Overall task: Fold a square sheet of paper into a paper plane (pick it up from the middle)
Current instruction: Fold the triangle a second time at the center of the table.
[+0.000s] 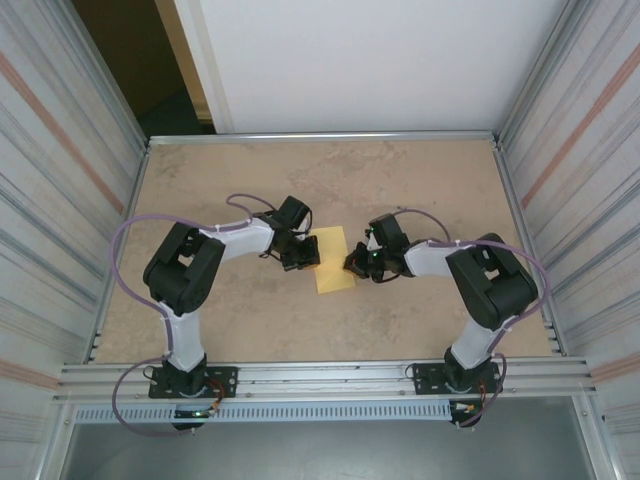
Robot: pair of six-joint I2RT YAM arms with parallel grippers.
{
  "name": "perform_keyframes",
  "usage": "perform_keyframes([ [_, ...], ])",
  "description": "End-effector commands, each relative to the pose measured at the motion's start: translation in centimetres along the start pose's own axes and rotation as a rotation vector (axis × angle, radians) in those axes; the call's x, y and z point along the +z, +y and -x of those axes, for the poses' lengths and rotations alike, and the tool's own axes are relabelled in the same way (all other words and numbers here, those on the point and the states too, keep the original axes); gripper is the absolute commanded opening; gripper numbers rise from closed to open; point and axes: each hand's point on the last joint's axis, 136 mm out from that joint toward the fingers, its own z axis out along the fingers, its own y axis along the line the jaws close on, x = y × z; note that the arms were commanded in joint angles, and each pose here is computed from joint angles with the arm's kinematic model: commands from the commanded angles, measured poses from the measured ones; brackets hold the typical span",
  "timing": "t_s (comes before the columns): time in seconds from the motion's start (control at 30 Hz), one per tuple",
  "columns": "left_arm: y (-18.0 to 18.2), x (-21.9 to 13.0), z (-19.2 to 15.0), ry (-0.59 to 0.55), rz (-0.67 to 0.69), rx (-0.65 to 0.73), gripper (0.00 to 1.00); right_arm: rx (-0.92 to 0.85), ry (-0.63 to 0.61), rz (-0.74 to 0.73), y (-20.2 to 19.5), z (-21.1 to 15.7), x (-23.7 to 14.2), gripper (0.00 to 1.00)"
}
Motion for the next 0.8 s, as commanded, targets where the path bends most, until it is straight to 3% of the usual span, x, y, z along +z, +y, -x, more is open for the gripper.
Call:
perform_keyframes([
  [0.0, 5.8, 1.8, -2.8, 0.092, 0.215, -0.047, 0.03, -0.113, -0.069, -0.029, 2.5, 0.9, -2.0, 0.0],
  [0.13, 5.4, 1.6, -2.6, 0.087, 0.206, -0.039, 0.04, -0.185, -0.04, -0.018, 4.8, 0.1, -1.1, 0.0],
  [0.33, 5.6, 1.7, -2.6, 0.088, 0.213, -0.043, 0.04, -0.15, 0.036, 0.01, 5.0, -0.4, 2.3, 0.0],
  [0.57, 6.1, 1.7, -2.8, 0.091, 0.231, -0.046, 0.04, -0.086, 0.033, -0.033, 1.9, 0.8, 3.1, 0.0],
  [0.77, 6.7, 2.0, -3.1, 0.099, 0.251, -0.051, 0.04, -0.012, -0.033, -0.087, -2.4, 2.6, 1.1, 0.0],
])
